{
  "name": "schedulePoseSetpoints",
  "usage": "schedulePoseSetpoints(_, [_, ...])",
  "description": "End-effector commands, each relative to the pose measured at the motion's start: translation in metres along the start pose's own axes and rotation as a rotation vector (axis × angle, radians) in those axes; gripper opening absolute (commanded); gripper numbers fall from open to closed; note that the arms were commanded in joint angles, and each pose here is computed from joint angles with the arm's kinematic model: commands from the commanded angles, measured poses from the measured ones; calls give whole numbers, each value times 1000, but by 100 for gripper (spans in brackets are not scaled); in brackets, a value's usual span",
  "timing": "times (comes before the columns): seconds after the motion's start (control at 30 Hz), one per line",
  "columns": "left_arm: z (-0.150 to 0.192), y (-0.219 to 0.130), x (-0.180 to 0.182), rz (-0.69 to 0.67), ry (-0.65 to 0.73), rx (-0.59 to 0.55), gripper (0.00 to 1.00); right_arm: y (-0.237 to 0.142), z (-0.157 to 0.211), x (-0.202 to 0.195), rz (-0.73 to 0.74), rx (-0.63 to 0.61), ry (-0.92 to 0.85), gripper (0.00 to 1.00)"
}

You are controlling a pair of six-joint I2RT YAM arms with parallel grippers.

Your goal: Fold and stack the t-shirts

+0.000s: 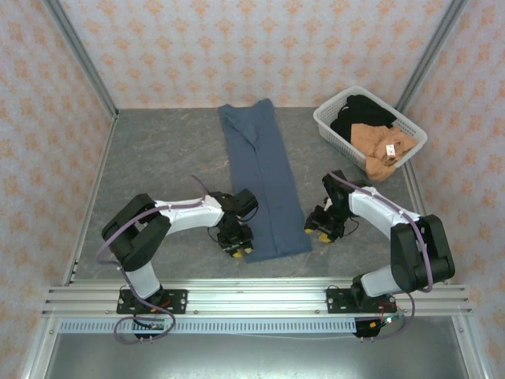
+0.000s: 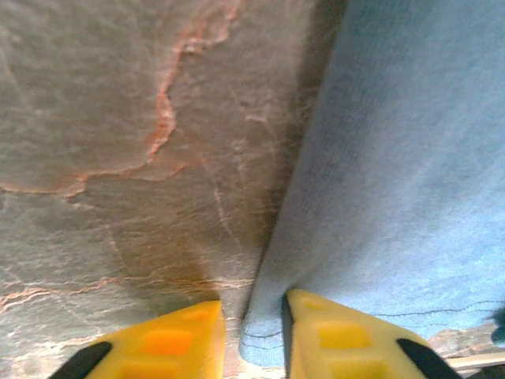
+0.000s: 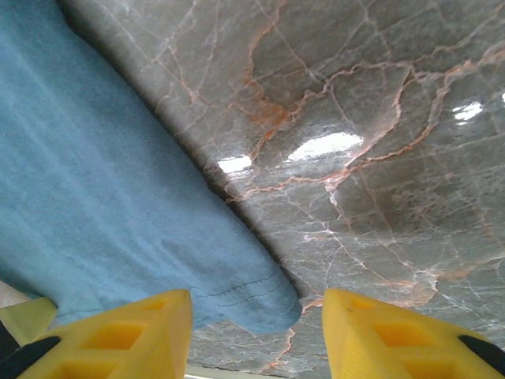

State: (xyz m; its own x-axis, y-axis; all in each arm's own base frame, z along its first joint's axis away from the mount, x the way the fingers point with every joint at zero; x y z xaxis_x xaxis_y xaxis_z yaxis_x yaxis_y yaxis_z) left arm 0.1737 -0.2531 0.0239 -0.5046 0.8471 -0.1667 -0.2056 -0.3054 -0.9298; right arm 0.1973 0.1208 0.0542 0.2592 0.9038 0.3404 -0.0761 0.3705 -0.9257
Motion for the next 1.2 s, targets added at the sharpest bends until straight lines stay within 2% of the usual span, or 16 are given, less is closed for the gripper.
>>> schedulePoseSetpoints(0.0, [-4,15,-24,33,68,-17,15,2,5,-2,17,2,-1,47])
schedulePoseSetpoints(0.13, [-8,9,-9,-11,51,-65,1,6,11,5,23,3,-23,48])
schedulePoseSetpoints(0.17, [-8,9,-3,-16,44,-67,0,8,13,8,24,6,-34,48])
schedulePoseSetpoints(0.4, [-5,9,16,-32,28,-62,0,25,19,12,85,39,-67,48])
schedulePoseSetpoints(0.6, [-6,4,20,-52,39,-69,0,19,17,-1,195,25,-86,46])
schedulePoseSetpoints(0.73, [-7,1,27,-68,33,-76,0,13,22,1,192,24,-115,47])
schedulePoseSetpoints(0.9, [-8,1,26,-59,32,-75,0,24,22,4,171,43,-118,47])
schedulePoseSetpoints(1.17, [-8,-1,28,-68,32,-81,0,38,12,30,123,56,-125,40])
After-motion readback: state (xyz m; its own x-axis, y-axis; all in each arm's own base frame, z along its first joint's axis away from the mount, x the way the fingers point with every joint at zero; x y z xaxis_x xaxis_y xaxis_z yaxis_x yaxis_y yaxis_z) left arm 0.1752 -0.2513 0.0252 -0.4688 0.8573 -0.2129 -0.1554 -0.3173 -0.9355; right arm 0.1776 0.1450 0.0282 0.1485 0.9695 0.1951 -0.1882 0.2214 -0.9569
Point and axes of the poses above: each hand's point on the last joint's axis, 136 mm out from that joint toward the fingers, its own y axis out along the fingers, its own x axis along the line the jaws close on, z = x × y, the point moved 1 cm from there along -y, back along the fingers, and after that the axes turned 8 degrees about -y, right-handed, at the moved point
